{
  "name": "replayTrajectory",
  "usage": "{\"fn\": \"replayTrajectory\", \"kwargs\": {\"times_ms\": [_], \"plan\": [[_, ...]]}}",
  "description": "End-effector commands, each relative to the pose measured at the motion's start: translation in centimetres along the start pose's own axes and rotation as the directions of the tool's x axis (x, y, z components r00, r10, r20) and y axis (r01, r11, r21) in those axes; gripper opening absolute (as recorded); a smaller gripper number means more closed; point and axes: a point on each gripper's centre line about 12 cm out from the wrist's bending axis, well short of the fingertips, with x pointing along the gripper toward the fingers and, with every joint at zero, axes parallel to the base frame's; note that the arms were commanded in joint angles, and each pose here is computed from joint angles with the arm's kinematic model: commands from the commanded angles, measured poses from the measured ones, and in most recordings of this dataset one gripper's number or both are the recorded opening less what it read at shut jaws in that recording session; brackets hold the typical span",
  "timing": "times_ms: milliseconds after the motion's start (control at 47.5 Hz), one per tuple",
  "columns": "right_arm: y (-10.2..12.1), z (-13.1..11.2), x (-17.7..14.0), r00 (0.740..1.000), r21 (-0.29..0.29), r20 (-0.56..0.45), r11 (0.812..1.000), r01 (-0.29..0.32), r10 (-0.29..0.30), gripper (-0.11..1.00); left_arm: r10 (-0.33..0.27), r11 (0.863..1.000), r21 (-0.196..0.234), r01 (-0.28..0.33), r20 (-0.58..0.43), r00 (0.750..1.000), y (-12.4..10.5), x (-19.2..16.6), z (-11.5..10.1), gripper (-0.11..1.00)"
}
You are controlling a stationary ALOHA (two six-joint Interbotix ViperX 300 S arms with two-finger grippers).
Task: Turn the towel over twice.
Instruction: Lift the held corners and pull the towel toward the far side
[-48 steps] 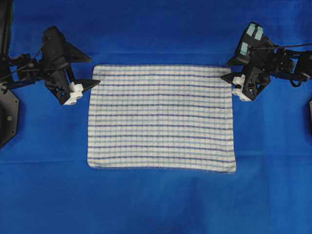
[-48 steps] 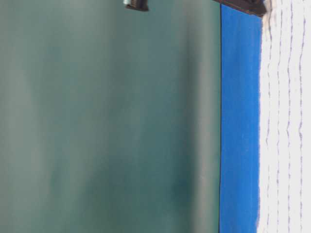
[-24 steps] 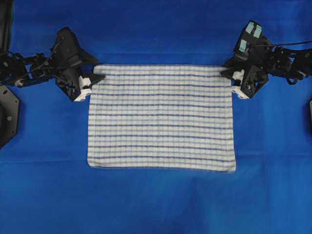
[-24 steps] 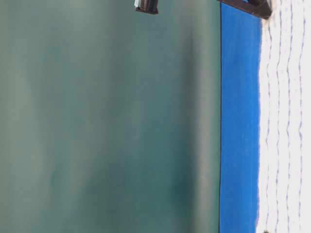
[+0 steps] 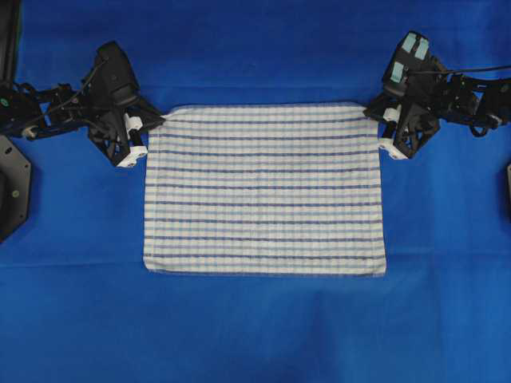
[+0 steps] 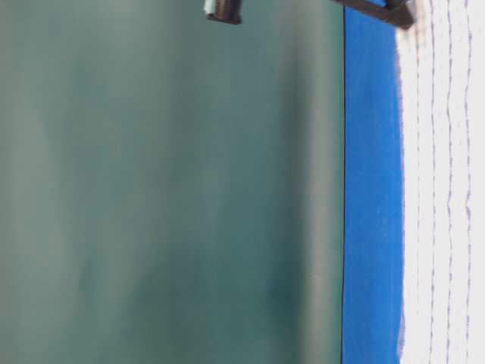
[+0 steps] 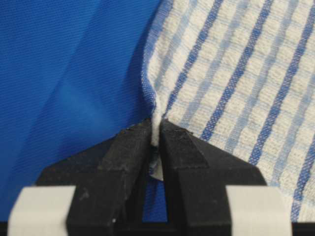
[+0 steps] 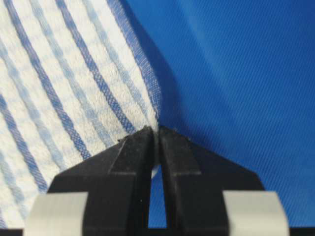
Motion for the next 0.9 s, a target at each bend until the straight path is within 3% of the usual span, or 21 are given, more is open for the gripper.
{"fn": "replayTrajectory", "kwargs": {"times_ms": [0,189,526,799,884], "plan": [[-0.6,2.1,-0.8,0.998,0.015,0.065,1.000,0.013,-0.014,0.06,0.019,1.000,-0.018,-0.018,0.060,0.998,0.6,-0.8,2.4,0.04],[-3.0,4.3,-2.4,0.991,0.041,0.114,0.997,0.067,-0.072,0.06,0.094,0.994,-0.072,-0.085,0.136,0.986,3.1,-2.3,5.5,0.04],[-7.5,8.9,-5.3,0.962,0.041,0.198,0.982,0.184,-0.188,0.06,0.201,0.976,-0.137,-0.169,0.272,0.941,6.5,-4.5,9.7,0.04],[-8.8,13.7,-8.7,0.934,-0.002,0.270,0.970,0.245,-0.235,0.06,0.238,0.970,-0.153,-0.192,0.405,0.883,7.7,-6.5,14.2,0.04],[-8.8,14.9,-10.1,0.926,-0.009,0.290,0.966,0.257,-0.243,0.06,0.241,0.970,-0.134,-0.202,0.434,0.868,7.8,-7.2,15.2,0.04]]}}
